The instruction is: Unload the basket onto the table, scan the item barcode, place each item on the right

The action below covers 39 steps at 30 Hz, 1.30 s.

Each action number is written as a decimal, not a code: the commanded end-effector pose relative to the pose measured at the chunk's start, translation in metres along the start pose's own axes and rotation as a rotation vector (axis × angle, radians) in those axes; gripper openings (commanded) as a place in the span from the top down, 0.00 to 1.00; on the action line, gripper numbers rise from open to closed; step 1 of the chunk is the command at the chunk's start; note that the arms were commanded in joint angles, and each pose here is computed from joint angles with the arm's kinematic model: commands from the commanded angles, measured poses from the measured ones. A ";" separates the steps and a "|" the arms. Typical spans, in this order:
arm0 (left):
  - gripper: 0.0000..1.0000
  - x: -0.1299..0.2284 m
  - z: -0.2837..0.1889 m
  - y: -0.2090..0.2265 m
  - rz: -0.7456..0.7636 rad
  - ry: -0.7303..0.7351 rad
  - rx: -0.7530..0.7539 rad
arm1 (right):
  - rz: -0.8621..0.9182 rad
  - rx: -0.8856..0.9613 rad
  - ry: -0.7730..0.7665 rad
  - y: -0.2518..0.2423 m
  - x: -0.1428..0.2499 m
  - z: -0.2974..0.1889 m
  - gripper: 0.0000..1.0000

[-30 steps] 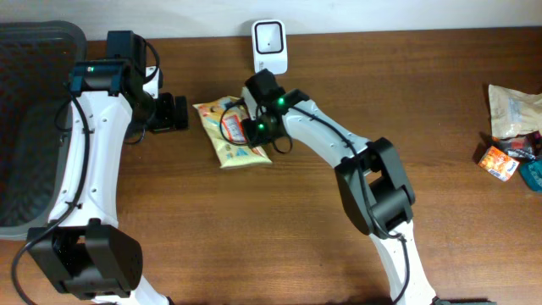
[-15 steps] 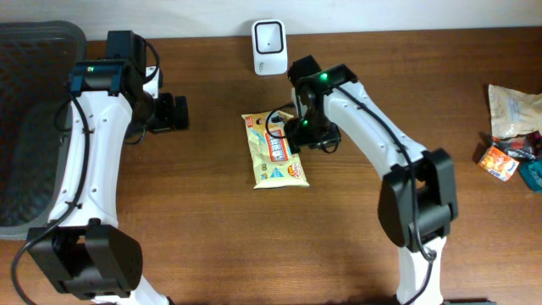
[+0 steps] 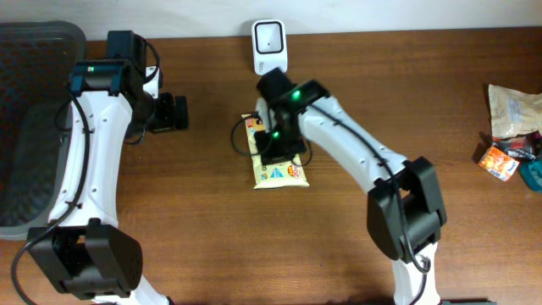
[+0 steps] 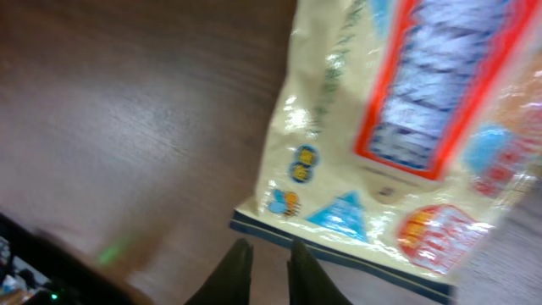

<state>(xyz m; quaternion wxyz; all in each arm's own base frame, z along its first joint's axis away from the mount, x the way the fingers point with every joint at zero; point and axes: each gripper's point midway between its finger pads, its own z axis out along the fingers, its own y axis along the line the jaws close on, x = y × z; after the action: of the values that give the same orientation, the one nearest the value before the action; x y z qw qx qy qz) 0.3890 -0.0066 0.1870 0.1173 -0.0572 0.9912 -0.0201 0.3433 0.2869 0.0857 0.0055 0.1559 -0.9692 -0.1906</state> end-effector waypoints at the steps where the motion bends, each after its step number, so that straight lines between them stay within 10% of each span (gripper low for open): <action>1: 0.01 0.000 -0.006 0.001 0.000 -0.014 -0.002 | 0.080 0.056 0.056 -0.011 0.017 0.040 0.89; 17: 0.01 0.000 -0.006 0.001 0.000 -0.014 -0.002 | 0.349 0.565 0.061 -0.173 0.035 -0.010 0.84; 25: 0.01 0.000 -0.006 0.001 0.000 -0.014 -0.002 | 0.208 -0.096 0.032 -0.066 -0.009 -0.023 0.86; 39: 0.01 0.000 -0.006 0.001 0.000 -0.014 -0.002 | 0.206 0.220 0.031 -0.071 0.023 0.054 0.96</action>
<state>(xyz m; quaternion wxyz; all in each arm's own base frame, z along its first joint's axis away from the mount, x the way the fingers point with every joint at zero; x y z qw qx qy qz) 0.3889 -0.0067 0.1870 0.1171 -0.0572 0.9913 -0.0203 0.3383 0.2655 0.0270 0.0306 0.0850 -0.9847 -0.1489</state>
